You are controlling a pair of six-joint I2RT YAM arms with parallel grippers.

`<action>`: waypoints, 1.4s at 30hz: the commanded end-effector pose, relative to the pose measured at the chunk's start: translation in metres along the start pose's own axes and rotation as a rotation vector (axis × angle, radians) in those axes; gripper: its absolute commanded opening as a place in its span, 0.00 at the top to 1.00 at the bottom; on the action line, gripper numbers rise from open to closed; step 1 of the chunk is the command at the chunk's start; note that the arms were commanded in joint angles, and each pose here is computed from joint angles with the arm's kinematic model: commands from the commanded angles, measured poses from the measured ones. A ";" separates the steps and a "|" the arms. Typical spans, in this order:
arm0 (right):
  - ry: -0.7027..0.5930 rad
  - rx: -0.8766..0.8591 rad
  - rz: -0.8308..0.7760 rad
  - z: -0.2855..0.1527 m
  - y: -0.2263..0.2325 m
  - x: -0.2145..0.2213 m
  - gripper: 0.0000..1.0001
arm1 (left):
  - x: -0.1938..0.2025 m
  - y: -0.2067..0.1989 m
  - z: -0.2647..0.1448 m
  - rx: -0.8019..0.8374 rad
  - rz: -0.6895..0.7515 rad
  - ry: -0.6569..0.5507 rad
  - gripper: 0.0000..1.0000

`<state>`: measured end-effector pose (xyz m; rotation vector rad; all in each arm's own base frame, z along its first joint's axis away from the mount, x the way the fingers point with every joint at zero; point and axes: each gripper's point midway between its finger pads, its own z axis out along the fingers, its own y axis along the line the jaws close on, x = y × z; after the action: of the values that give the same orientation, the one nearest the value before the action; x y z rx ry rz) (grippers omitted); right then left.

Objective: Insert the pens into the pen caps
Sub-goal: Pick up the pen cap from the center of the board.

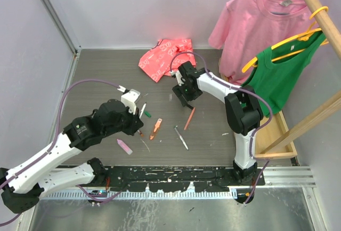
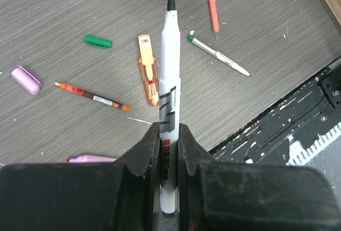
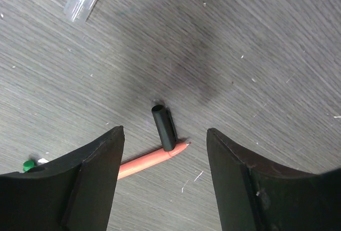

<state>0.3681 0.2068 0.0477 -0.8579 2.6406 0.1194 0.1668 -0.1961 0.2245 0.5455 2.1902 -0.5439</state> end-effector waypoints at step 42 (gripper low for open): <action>0.073 -0.045 -0.026 0.027 0.001 0.002 0.90 | -0.013 0.024 0.004 -0.145 0.007 -0.043 1.00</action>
<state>0.3704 0.2058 0.0187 -0.9493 2.7086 0.1196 0.1846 -0.1810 0.2163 0.4982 2.1951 -0.3794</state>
